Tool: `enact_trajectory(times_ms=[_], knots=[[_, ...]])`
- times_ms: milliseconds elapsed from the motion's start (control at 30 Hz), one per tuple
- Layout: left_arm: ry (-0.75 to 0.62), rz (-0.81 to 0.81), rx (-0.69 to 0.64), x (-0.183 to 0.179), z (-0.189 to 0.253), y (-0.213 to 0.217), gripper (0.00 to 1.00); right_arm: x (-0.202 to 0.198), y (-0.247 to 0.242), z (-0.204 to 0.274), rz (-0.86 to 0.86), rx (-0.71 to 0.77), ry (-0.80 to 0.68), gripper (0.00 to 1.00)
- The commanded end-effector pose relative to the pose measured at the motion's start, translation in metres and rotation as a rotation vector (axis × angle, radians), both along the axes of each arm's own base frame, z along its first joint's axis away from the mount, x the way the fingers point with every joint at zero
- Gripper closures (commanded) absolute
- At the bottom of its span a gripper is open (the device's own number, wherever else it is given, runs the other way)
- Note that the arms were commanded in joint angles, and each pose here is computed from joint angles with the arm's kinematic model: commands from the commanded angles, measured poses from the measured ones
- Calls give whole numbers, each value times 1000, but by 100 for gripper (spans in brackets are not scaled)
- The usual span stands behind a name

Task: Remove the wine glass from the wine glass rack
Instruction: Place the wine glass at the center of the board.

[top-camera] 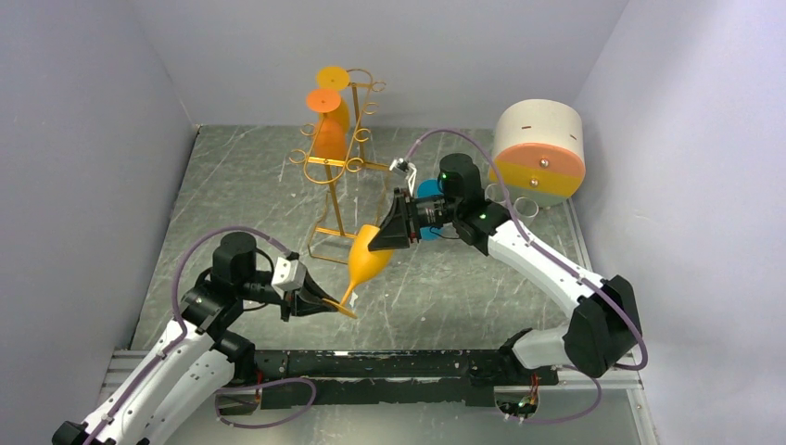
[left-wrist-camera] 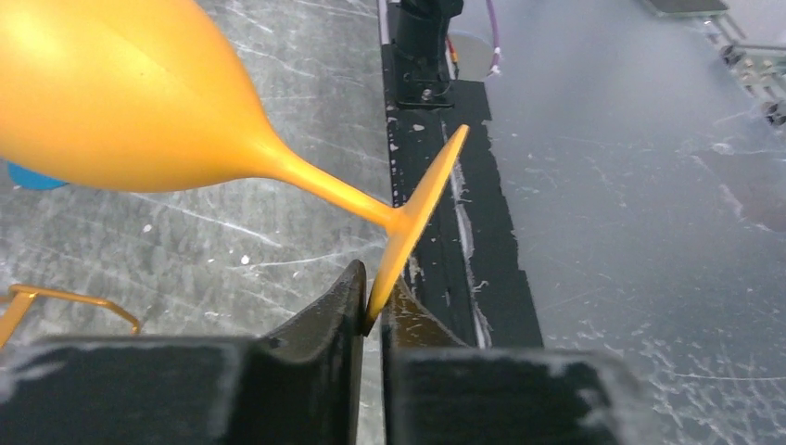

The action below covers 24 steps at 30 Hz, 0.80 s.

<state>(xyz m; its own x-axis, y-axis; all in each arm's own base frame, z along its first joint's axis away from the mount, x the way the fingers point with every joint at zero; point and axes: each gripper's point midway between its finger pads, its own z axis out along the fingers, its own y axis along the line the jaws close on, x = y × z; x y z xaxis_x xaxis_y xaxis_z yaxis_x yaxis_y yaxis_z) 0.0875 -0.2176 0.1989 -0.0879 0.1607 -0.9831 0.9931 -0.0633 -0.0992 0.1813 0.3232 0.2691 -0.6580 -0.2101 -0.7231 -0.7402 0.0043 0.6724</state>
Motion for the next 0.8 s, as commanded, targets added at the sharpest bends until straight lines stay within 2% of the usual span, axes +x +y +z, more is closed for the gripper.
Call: enact_trajectory(times_ms=[0,33,133,233,300,367,400,433,500,567,767], knots=[[-104,120,24,26,4,2,81,-11,-1,9,9,-6,5,78],[-130,126,24,28,8,3,78,-10,-1,9,2,-8,5,79],[-179,173,24,34,11,7,79,-9,-1,12,-9,14,1,82],[-160,176,26,34,3,7,78,-16,-1,11,8,37,35,87],[-141,167,32,33,1,6,80,-18,-2,10,13,38,47,86],[-130,166,41,34,1,6,89,-20,-3,9,15,37,49,70],[-126,165,46,35,0,6,92,-21,-3,10,18,40,50,58],[-120,166,50,36,-1,6,93,-22,-4,10,20,44,50,53],[-110,170,55,37,-3,6,93,-23,-5,11,21,46,50,49],[-109,168,52,36,-3,6,93,-25,-6,13,31,44,51,51],[-129,173,38,34,0,7,93,-18,-6,18,-13,49,47,76]])
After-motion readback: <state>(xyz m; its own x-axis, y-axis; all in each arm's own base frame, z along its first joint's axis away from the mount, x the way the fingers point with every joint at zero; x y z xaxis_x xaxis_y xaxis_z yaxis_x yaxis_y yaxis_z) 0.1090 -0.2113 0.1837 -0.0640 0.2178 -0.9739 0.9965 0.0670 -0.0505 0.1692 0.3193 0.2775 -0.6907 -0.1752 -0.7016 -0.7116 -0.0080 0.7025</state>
